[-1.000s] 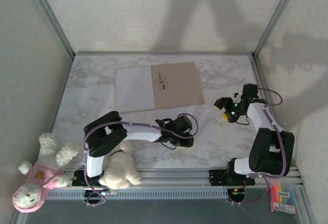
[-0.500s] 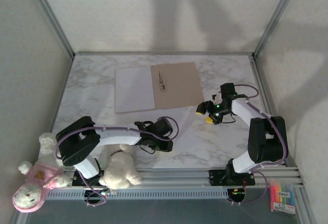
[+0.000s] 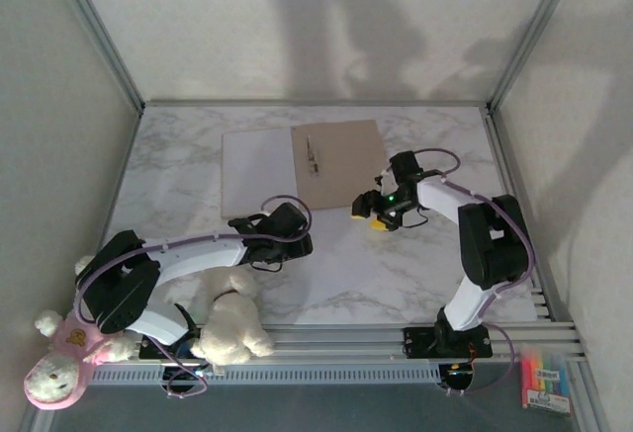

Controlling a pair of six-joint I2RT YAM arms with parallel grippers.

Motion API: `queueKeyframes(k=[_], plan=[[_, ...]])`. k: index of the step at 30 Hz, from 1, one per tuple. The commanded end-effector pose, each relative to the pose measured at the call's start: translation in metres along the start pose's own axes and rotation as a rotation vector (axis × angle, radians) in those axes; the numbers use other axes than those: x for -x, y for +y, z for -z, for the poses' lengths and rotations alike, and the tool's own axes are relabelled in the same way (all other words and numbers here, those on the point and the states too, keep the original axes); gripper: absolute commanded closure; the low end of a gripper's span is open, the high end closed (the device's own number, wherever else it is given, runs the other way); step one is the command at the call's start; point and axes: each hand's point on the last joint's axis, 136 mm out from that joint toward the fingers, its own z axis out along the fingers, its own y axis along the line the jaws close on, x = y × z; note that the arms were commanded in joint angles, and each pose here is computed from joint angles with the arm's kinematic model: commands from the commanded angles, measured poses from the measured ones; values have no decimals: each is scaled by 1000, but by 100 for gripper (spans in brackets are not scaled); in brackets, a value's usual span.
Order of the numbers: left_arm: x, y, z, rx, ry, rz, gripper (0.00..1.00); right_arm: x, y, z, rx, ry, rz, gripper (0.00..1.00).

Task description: Put the files into the folder

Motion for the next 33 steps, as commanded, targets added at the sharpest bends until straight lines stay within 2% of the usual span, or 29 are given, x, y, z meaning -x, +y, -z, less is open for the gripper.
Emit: queueKeyframes(k=[1, 15, 33], plan=[[15, 16, 0, 11, -61, 62, 30, 9, 17, -9, 32, 4, 39, 31], [28, 12, -21, -25, -44, 42, 36, 7, 18, -30, 16, 47, 14, 31], [29, -15, -31, -143, -21, 9, 44, -39, 3, -25, 30, 90, -61, 32]])
